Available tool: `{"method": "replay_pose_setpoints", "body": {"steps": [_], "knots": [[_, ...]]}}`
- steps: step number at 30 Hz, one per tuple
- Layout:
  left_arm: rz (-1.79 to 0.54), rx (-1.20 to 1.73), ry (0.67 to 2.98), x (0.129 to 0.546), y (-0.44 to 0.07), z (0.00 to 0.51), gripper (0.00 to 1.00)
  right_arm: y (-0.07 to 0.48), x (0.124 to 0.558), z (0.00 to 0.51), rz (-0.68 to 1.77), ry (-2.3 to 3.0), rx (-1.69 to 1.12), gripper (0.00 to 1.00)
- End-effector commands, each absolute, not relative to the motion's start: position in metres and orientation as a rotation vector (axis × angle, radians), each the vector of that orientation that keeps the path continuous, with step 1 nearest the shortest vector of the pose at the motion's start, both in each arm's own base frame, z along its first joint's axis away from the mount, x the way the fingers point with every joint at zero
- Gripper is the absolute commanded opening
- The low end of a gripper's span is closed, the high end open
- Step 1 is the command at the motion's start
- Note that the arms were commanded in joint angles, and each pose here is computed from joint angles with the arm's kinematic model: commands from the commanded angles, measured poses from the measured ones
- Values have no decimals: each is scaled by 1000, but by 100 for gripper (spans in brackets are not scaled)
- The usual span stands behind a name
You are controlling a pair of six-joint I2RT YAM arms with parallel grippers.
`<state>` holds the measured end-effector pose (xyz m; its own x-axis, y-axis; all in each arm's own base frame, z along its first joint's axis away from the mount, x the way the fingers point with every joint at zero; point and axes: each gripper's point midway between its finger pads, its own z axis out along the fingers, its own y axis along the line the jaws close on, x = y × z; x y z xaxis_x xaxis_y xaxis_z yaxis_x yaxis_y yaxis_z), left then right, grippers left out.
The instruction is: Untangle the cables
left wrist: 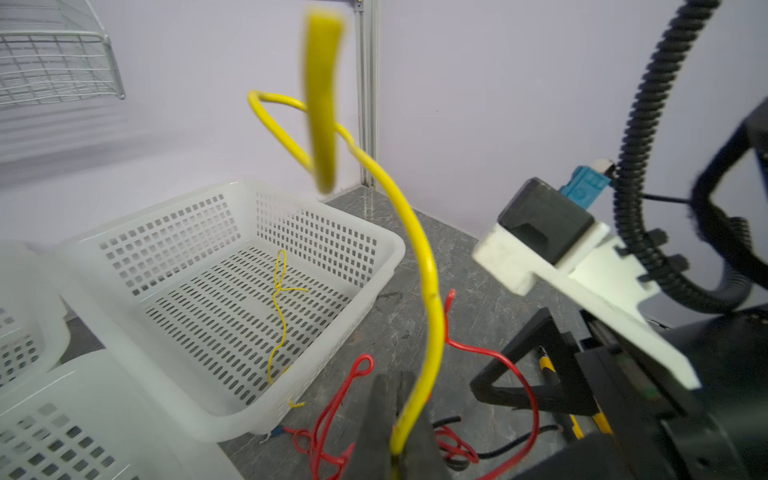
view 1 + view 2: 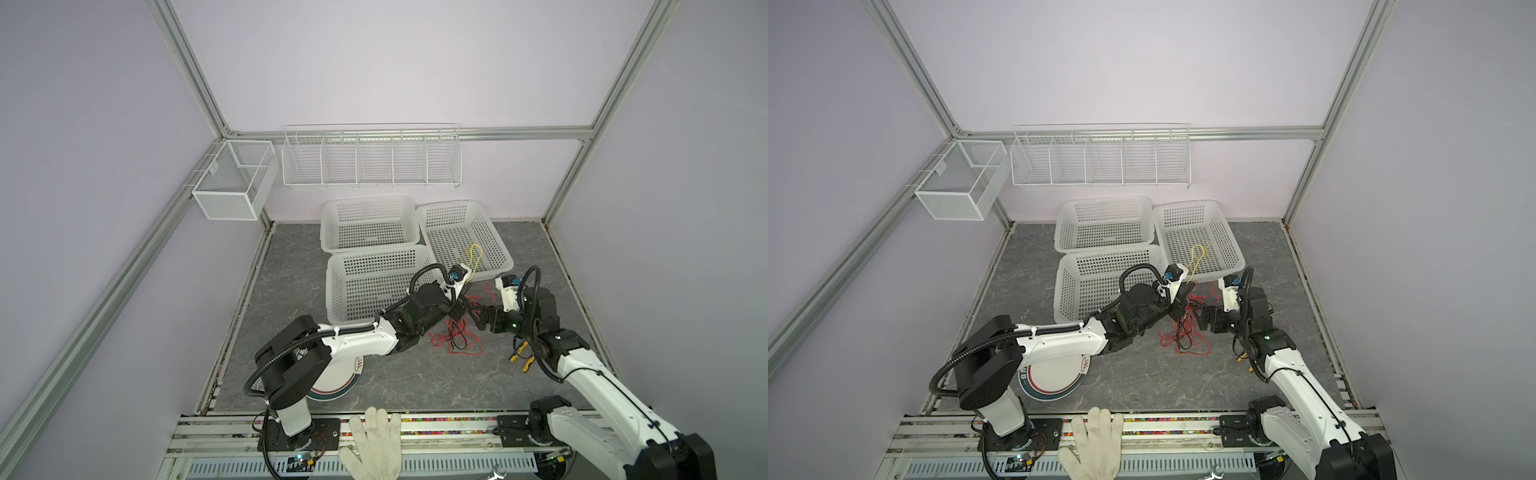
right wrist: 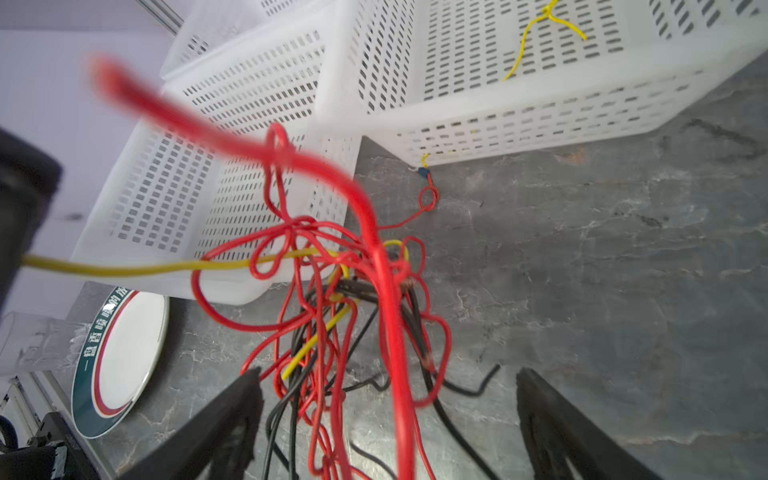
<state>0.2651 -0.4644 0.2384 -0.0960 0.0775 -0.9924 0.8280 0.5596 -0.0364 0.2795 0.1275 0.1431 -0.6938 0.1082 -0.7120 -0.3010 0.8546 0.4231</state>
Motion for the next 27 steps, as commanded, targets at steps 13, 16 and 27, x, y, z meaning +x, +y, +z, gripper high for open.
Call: {"method": "replay_pose_setpoints", "body": {"steps": [13,16,27], "knots": [[-935,853,1450,242,-478,296,0,129,313,142,637,2174,-131,46],[-941,856,1443,242,-479,297,0,131,314,144,650,2165,-138,27],[-992,818,1394,230,-463,332,0,89,319,111,370,2305,78,6]]}}
